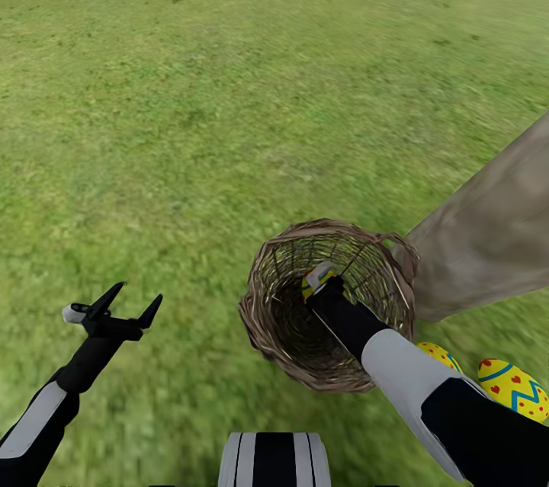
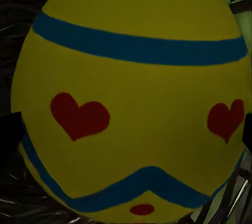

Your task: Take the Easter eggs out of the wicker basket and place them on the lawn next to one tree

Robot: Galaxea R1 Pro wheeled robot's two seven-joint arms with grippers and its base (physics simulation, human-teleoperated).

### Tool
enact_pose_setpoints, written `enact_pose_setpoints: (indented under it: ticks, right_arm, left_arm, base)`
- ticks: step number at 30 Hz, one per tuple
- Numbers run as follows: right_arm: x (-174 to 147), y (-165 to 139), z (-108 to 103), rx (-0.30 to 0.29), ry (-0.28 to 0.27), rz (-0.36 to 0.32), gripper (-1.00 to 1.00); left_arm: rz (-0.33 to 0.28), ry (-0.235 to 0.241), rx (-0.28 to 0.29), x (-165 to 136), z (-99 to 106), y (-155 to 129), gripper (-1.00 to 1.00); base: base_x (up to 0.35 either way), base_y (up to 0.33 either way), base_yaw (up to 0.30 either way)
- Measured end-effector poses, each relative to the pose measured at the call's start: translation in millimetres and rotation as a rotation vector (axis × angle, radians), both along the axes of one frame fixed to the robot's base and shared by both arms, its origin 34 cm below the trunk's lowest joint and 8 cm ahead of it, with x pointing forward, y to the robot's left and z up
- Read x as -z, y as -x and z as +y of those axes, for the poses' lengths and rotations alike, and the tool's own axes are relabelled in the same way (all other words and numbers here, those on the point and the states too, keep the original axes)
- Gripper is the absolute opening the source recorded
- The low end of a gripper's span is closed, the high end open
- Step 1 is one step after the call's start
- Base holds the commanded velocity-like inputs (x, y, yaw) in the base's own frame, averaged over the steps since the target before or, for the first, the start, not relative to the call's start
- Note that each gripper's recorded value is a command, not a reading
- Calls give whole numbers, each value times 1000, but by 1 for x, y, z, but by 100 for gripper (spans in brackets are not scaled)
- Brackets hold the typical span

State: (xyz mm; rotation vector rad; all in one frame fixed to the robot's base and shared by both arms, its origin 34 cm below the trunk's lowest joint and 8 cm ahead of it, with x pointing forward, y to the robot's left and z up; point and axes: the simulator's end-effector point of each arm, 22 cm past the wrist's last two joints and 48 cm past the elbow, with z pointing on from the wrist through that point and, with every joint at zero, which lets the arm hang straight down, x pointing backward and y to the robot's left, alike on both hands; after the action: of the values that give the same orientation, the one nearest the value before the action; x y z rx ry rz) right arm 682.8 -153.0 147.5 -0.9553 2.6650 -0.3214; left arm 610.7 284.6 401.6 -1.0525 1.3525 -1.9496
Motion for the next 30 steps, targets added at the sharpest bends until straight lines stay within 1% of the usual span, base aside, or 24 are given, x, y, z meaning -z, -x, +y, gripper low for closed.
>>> enact_pose_setpoints:
  ticks: [4,5,7,8,10,21,23,30]
  right_arm:
    - [0,-2,1,-14,4,-5,100]
    - [1,-1,1,-17,6,-4,-100]
    - [0,-2,1,-18,6,-4,-100]
    - [0,-1,0,35,-6,-5,-100]
    - [0,0,-1,44,-6,-2,-100]
    - [1,-1,0,47,-6,-5,-100]
    - [0,2,0,44,-10,7,-100]
    - [-2,5,1,39,-19,19,-100]
  left_arm:
    - [-2,-6,-20,1,8,-2,100]
    - [-4,-8,-25,0,10,-2,100]
    - [-5,-11,-36,0,15,-3,100]
    - [-12,-18,-58,-3,23,-4,100]
    - [-11,-18,-59,-2,23,-4,100]
    - [-3,-15,-61,1,24,-4,100]
    - [-12,-15,-60,-3,23,-4,100]
    - [-18,-13,-60,-7,24,-5,100]
  base:
    - [0,0,0]
    - [0,0,0]
    - [0,0,0]
    - [0,0,0]
    - [0,0,0]
    - [0,0,0]
    - [0,0,0]
    - [0,0,0]
